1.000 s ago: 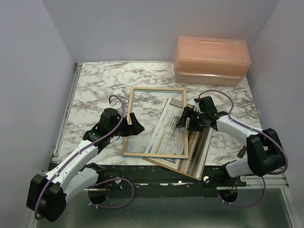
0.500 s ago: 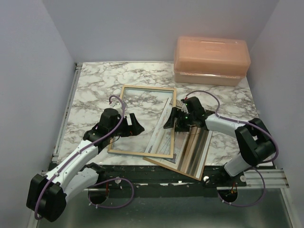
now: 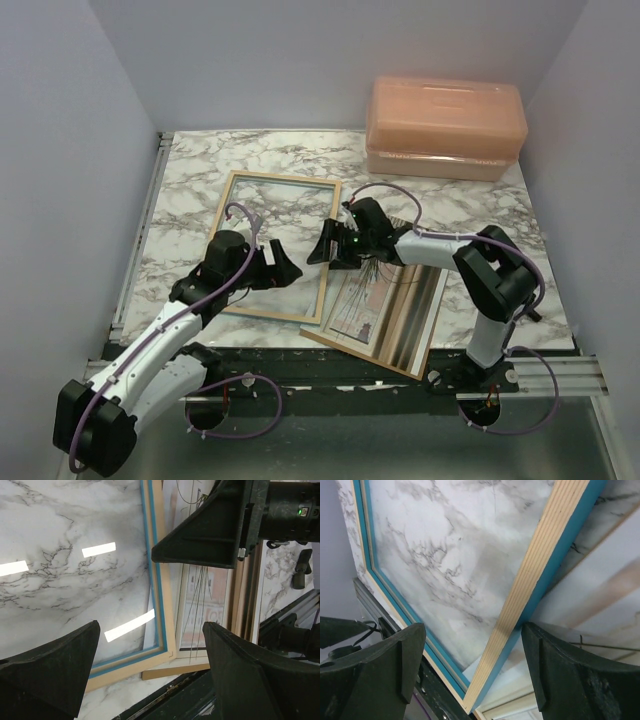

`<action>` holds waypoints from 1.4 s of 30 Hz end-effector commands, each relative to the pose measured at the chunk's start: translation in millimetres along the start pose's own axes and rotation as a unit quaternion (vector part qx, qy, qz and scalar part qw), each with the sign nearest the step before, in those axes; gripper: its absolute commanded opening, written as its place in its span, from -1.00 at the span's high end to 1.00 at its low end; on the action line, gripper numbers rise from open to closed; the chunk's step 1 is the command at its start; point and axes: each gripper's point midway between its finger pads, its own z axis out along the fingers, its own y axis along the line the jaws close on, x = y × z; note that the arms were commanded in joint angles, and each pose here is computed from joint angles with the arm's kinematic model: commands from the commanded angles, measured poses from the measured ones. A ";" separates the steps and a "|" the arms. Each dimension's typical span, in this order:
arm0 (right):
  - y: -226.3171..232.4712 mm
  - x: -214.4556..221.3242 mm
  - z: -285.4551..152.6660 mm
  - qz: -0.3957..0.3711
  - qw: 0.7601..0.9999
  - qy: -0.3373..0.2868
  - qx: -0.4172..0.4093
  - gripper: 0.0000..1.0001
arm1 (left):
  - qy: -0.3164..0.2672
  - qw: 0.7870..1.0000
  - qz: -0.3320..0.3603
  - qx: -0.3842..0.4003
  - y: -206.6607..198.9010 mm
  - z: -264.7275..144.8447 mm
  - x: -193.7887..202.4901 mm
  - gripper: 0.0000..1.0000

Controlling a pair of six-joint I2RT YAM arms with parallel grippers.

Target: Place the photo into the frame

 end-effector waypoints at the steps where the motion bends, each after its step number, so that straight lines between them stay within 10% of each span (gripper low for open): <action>1: 28.1 -12.2 10.8 -0.019 0.999 -0.011 -0.041 -0.70 | -0.016 1.000 0.010 0.005 -4.8 -8.7 -5.1 -0.76; 23: -62.5 -5.6 -102.7 0.032 0.993 -0.070 0.086 -0.86 | 0.055 0.997 0.021 0.044 -37.4 10.5 21.6 -0.77; 42: -206.7 -43.6 -218.8 0.235 0.920 -0.215 0.230 -0.93 | 0.214 0.967 0.136 0.008 -118.2 76.1 92.0 -0.62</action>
